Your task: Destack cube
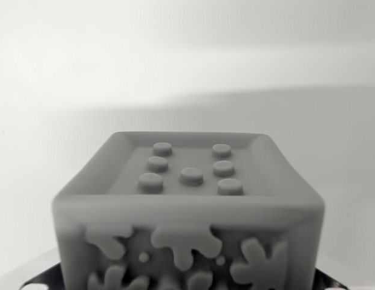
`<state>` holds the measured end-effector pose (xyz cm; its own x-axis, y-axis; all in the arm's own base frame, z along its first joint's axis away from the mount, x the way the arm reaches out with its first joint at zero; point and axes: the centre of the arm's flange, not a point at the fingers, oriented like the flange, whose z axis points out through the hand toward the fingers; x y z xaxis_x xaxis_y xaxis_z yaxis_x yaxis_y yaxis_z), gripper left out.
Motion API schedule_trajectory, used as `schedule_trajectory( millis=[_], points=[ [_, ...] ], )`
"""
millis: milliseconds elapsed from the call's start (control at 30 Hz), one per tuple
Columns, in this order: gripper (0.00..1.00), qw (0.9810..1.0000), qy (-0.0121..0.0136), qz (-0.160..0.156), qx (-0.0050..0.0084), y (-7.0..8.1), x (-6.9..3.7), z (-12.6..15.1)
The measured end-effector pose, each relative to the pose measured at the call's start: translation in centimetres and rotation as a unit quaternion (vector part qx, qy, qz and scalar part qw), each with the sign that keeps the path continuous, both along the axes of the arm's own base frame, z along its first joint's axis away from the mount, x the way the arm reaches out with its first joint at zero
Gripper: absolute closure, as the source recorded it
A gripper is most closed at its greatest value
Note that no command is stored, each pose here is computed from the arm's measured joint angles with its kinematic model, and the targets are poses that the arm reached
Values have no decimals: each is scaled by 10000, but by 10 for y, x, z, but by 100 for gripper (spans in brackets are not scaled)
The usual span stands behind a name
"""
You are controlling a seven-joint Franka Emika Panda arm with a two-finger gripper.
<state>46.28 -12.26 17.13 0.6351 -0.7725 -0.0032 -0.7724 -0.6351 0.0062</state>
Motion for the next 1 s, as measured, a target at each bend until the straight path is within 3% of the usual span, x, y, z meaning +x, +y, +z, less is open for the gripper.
schedule_trajectory(
  millis=[1000],
  points=[
    [100, 10000, -6, 1, 1, 0, 0, -50]
  ],
)
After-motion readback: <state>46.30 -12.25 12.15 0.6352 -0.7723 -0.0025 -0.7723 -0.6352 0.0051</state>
